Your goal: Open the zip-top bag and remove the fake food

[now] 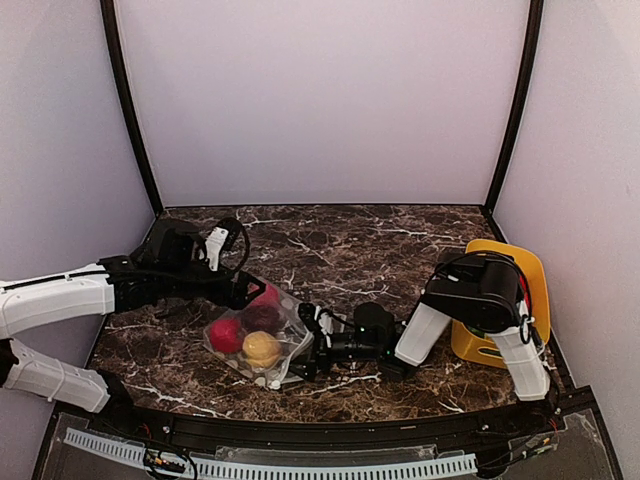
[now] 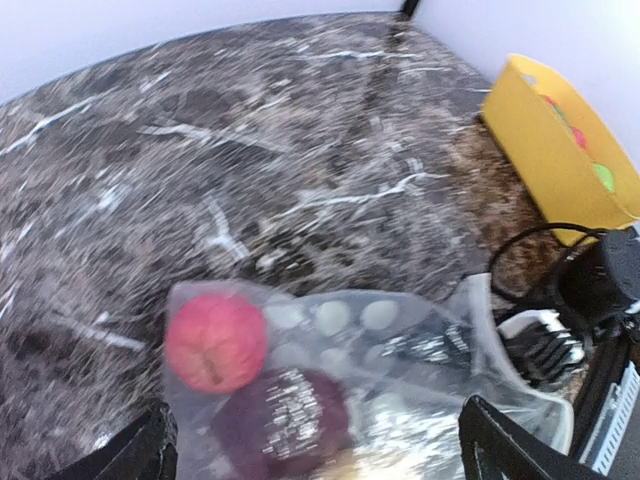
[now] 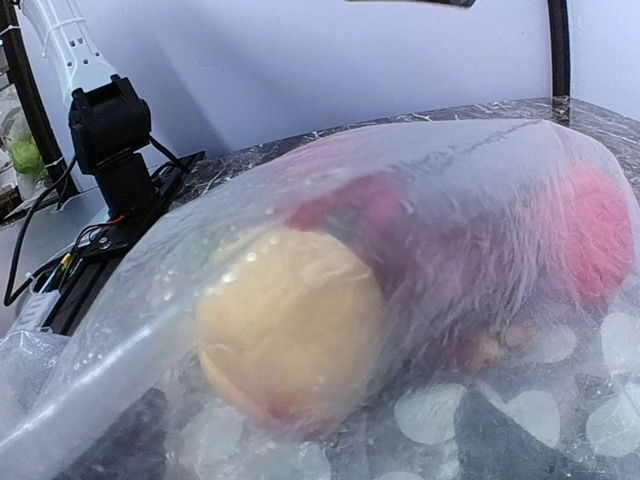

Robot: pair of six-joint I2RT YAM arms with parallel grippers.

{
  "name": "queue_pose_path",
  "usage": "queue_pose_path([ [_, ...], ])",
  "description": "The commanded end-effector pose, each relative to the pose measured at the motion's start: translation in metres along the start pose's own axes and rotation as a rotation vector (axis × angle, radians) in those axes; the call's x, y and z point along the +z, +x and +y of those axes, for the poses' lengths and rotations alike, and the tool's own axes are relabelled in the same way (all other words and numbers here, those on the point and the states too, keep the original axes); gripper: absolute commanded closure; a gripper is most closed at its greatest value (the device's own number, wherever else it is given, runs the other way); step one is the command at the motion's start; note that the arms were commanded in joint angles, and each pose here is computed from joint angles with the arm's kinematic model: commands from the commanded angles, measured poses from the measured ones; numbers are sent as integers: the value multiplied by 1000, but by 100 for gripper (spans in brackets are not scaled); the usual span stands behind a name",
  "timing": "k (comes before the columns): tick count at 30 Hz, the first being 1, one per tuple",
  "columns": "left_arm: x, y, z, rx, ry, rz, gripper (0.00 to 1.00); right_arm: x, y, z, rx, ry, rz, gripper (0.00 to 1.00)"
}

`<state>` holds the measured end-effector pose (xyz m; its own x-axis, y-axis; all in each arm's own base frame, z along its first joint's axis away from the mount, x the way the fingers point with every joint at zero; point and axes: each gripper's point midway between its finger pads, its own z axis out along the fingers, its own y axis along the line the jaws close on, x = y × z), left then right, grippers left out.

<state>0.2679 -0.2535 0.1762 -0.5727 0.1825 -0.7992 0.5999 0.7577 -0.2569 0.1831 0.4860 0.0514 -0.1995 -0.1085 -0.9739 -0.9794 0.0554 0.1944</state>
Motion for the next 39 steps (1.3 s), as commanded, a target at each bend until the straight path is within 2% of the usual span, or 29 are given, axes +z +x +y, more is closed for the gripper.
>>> queue_pose_path([
  [1, -19, 54, 61, -164, -238, 225, 3, 1, -23, 12, -39, -45, -44, 2],
  [9, -8, 91, 73, -194, -217, 371, 3, 7, -19, 6, -15, -24, -13, 1],
  [12, 7, 96, 55, -205, -89, 383, 6, 6, -16, 1, -5, -14, -4, 1],
  [14, 12, 101, 48, -216, -39, 405, 12, 4, -16, -4, 8, -11, -3, 1],
  [16, 16, 102, 43, -223, -4, 411, 21, 2, -18, -7, 12, -10, -7, 1],
  [17, 17, 103, 40, -231, 13, 411, 29, 1, -19, -9, 14, -8, -5, 1],
  [19, 20, 99, 35, -243, 45, 392, 45, 0, -20, -11, 13, -8, 2, 1],
  [20, 22, 94, 34, -243, 56, 372, 58, 0, -21, -12, 11, -10, 5, 1],
  [21, 22, 93, 32, -256, 65, 365, 65, 0, -20, -13, 12, -9, 10, 1],
  [22, 22, 87, 31, -257, 73, 342, 77, 0, -21, -13, 11, -8, 12, 1],
  [23, 22, 86, 30, -271, 75, 335, 82, 0, -21, -14, 11, -6, 15, 1],
  [24, 23, 81, 29, -282, 78, 315, 92, 0, -22, -14, 9, -6, 15, 1],
  [26, 24, 78, 28, -305, 83, 291, 98, 1, -22, -14, 6, -9, 17, 1],
  [32, 27, 66, 26, -378, 102, 192, 99, 8, -27, -15, 11, -13, 21, 1],
  [39, 32, 69, 24, -409, 100, 160, 99, 19, -22, -13, -7, 23, 48, 1],
])
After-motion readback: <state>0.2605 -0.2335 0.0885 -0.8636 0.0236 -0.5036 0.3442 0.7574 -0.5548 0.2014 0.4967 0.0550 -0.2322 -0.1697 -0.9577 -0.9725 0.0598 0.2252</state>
